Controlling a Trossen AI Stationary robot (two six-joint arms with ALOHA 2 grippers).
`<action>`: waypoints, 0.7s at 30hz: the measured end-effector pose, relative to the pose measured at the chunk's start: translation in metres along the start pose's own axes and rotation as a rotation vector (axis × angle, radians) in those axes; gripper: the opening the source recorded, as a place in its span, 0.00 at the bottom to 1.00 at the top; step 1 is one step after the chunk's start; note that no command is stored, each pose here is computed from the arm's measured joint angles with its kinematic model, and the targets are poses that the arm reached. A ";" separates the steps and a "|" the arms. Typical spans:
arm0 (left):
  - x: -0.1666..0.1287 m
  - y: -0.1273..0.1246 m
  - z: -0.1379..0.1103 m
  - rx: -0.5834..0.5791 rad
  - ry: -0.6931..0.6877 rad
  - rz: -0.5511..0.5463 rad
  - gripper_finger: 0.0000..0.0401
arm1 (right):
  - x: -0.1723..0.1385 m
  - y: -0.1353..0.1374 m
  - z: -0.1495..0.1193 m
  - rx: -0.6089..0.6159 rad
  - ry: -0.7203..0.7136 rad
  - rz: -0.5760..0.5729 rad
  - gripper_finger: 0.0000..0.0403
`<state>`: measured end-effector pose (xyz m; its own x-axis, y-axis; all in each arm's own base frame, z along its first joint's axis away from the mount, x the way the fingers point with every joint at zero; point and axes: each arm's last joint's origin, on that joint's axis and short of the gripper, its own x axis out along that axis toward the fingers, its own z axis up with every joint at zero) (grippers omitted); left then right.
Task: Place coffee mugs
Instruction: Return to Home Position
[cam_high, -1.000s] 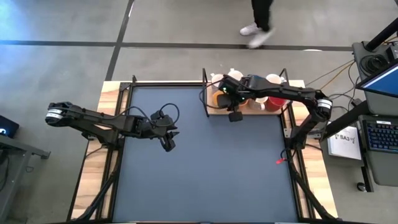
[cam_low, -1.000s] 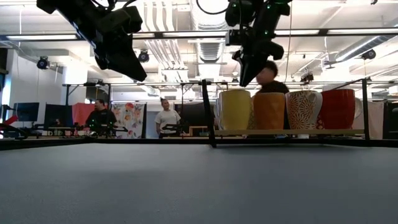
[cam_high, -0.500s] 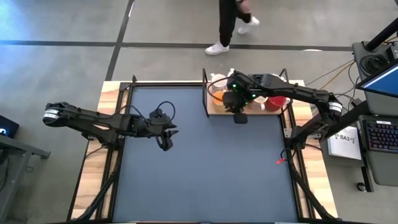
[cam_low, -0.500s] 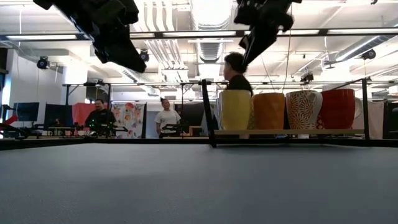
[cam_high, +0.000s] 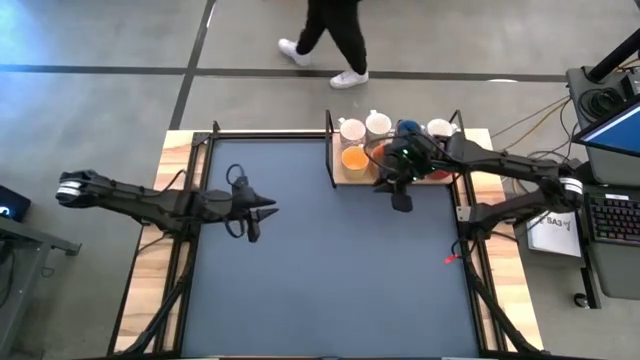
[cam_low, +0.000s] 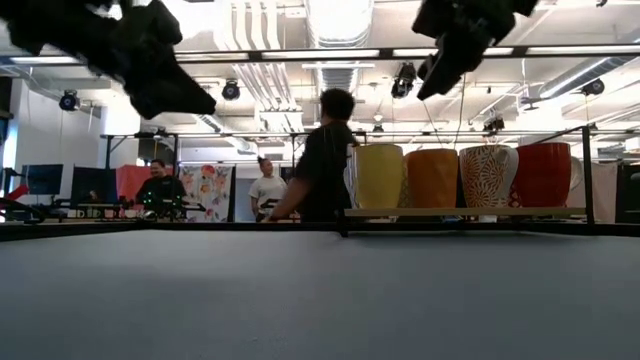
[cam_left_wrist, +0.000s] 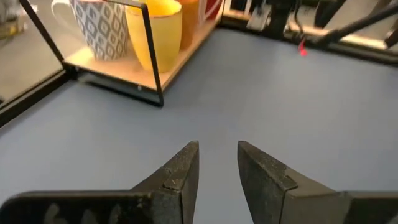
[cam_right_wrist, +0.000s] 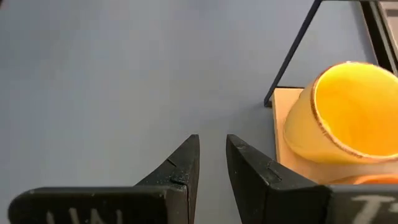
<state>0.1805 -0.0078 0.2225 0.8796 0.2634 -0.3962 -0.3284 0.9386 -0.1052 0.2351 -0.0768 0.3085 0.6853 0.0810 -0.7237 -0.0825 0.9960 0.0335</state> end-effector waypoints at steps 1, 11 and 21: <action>-0.001 0.002 -0.006 -0.002 -0.026 -0.007 0.23 | 0.001 0.002 -0.005 0.007 -0.016 -0.002 0.17; -0.008 0.015 -0.043 -0.044 -0.242 -0.060 0.23 | 0.013 0.028 -0.053 0.041 -0.253 -0.008 0.17; -0.007 0.022 -0.066 -0.073 -0.248 -0.028 0.23 | 0.029 0.041 -0.105 0.090 -0.432 -0.018 0.17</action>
<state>0.1448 -0.0031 0.1629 0.9432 0.2925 -0.1577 -0.3189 0.9302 -0.1817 0.1756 -0.0378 0.2166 0.9271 0.0530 -0.3711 -0.0180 0.9951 0.0973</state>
